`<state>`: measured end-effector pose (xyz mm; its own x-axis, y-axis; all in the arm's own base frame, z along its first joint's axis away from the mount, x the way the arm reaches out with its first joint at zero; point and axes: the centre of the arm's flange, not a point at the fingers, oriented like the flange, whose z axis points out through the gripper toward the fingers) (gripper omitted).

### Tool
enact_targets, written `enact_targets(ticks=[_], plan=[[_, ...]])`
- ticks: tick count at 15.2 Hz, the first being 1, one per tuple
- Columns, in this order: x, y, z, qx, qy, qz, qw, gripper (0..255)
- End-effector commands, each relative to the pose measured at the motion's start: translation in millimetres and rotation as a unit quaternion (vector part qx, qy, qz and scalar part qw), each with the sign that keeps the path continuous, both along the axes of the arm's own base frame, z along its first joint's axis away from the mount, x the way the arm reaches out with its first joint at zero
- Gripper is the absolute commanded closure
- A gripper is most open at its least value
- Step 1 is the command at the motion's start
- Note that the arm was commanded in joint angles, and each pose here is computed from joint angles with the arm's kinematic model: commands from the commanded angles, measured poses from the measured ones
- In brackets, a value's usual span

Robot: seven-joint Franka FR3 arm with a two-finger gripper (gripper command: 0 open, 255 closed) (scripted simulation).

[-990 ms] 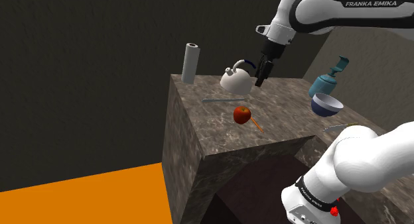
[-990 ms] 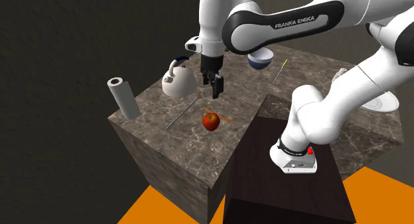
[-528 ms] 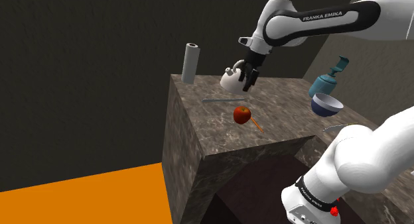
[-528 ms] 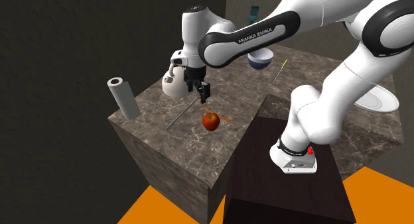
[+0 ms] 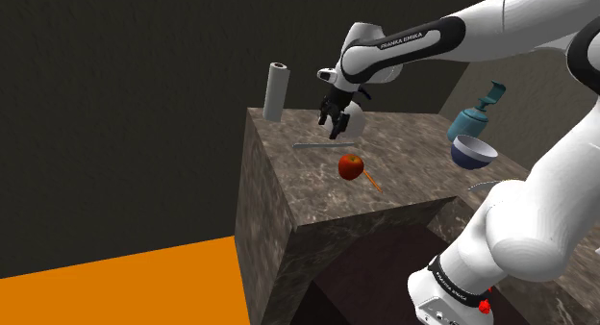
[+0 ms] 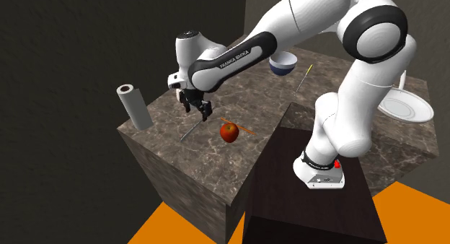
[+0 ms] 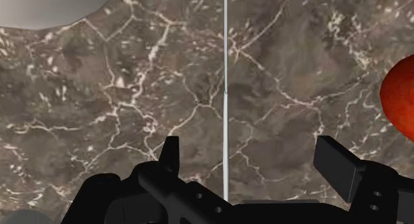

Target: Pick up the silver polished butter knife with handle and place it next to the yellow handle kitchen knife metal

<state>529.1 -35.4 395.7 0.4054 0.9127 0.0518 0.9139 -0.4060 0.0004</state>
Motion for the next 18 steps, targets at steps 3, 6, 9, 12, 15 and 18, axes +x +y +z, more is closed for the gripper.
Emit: enact_targets(ticks=[3, 6, 9, 12, 15, 18], plan=[[7.2, -0.3, -23.5, 0.000, -0.001, 0.017, 0.9999, 0], [7.5, 0.4, -39.4, 0.000, -0.001, 0.017, 0.9999, 0], [7.7, 0.8, -47.7, 0.000, -0.001, 0.017, 0.9999, 0], [7.7, 0.8, -47.7, 0.000, -0.001, 0.017, 0.9999, 0], [7.7, 0.8, -47.6, 0.000, -0.001, 0.017, 0.9999, 0], [7.7, 0.8, -47.6, 0.000, -0.001, 0.017, 0.9999, 255]])
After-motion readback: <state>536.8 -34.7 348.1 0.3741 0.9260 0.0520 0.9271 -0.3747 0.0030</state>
